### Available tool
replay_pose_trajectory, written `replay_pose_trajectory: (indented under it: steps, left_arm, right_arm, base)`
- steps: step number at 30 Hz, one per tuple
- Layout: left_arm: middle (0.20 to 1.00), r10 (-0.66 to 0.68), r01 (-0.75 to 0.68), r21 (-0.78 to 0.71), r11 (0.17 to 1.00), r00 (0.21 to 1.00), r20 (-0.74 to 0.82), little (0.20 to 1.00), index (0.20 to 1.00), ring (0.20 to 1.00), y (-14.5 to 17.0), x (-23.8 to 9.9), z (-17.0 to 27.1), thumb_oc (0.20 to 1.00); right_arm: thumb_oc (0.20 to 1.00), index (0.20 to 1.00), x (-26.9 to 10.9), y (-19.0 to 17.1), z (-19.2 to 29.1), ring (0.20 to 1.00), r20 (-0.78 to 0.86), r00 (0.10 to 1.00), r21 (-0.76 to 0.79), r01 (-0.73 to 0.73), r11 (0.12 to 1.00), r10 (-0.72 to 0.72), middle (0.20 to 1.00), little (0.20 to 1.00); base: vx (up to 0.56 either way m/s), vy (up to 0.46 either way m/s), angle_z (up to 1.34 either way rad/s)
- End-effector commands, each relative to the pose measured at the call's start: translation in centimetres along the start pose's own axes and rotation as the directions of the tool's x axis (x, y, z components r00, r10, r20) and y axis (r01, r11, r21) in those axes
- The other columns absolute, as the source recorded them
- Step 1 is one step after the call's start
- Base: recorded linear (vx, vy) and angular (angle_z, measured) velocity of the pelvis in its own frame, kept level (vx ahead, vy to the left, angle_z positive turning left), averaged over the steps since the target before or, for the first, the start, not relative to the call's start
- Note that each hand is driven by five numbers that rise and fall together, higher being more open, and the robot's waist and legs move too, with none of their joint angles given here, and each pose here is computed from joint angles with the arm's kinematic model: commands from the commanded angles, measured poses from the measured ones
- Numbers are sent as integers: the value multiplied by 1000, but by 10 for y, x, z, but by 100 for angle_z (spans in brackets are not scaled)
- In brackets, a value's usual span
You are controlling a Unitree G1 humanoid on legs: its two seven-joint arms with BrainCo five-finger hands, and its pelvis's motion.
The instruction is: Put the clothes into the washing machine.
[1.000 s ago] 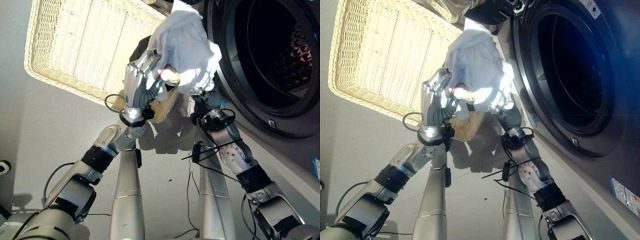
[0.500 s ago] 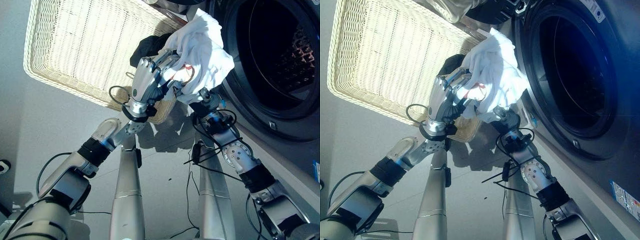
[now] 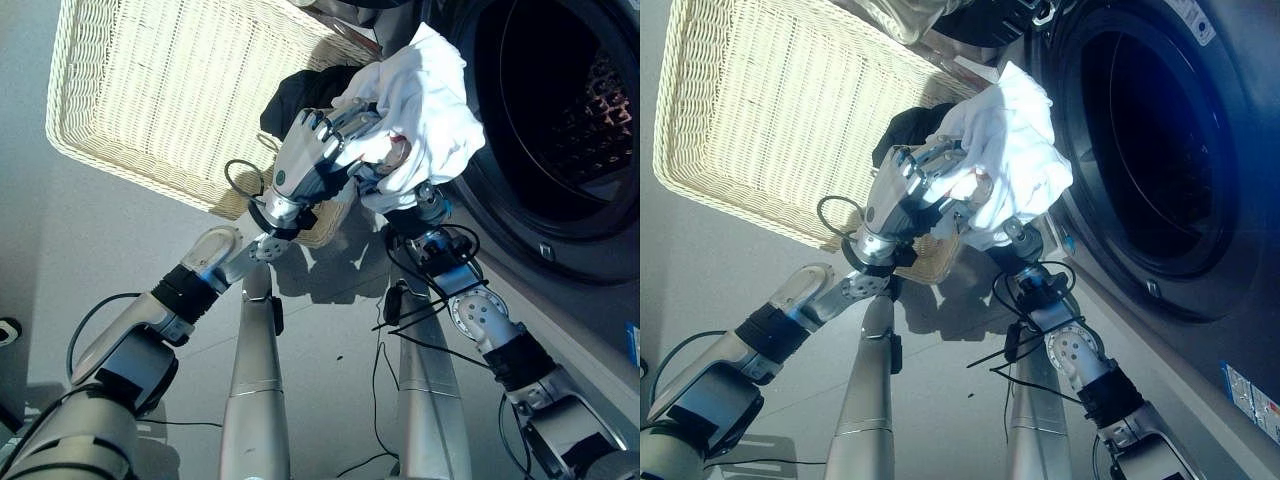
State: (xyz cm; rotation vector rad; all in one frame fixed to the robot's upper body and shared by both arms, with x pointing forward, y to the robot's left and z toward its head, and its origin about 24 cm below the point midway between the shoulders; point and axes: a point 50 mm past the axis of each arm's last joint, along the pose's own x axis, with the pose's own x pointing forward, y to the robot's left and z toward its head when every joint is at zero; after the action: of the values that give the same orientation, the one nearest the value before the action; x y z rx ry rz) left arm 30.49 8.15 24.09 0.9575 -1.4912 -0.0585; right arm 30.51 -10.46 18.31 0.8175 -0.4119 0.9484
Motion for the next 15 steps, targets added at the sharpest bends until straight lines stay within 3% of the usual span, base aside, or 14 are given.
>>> replay_pose_trajectory:
  steps: [1, 15]
  left_arm:
    - [200, -75, 90, -58, 994, 971, 227, 200, 200, 200, -7, 3, 40, 200]
    - [200, -245, 266, -17, 964, 910, 335, 200, 200, 200, -18, 6, 51, 200]
  right_arm:
    - [200, 200, 24, 62, 6, 200, 60, 931, 11, -363, 932, 361, 200, 200]
    - [200, 200, 23, 54, 10, 200, 76, 949, -17, -306, 952, 306, 200, 200]
  base:
    - [0, 0, 0]
    - [0, 0, 0]
